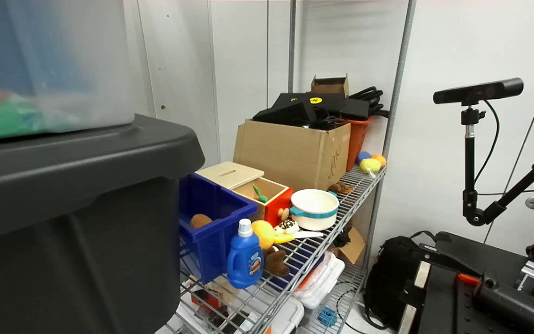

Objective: Pick up the animal plush toy and put it in the bowl

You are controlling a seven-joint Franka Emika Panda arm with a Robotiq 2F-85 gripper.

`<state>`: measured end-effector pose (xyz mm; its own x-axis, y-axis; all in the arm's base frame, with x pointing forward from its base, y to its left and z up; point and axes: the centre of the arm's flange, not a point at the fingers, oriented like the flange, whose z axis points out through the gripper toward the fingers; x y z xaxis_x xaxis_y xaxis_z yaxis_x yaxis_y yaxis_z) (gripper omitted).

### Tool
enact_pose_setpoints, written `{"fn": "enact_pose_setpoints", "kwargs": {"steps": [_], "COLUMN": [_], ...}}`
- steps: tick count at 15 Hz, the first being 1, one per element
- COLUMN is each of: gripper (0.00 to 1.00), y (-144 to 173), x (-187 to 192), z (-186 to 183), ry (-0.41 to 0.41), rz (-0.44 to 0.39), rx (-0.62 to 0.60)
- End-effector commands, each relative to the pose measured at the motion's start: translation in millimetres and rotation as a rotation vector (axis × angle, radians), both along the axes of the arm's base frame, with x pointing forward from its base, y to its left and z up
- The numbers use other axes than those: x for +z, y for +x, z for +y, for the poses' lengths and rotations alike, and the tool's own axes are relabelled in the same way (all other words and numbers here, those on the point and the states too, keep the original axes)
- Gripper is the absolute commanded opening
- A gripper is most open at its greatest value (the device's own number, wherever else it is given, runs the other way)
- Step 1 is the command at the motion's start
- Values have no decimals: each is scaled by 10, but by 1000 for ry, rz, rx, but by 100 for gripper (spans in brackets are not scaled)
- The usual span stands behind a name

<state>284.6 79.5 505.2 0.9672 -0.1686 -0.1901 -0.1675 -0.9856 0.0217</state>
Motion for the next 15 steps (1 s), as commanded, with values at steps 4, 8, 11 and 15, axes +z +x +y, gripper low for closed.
{"fn": "enact_pose_setpoints", "kwargs": {"steps": [4,8,11,15], "gripper": [100,100,100,100], "y": [-25,-62,-63,-52], "x": [-11,-53,-104,-156], "z": [-48,-182,-289,-401], "ry": [0,-1,3,9], "rz": [2,7,16,27], "rx": [-10,-39,-64,-91]}}
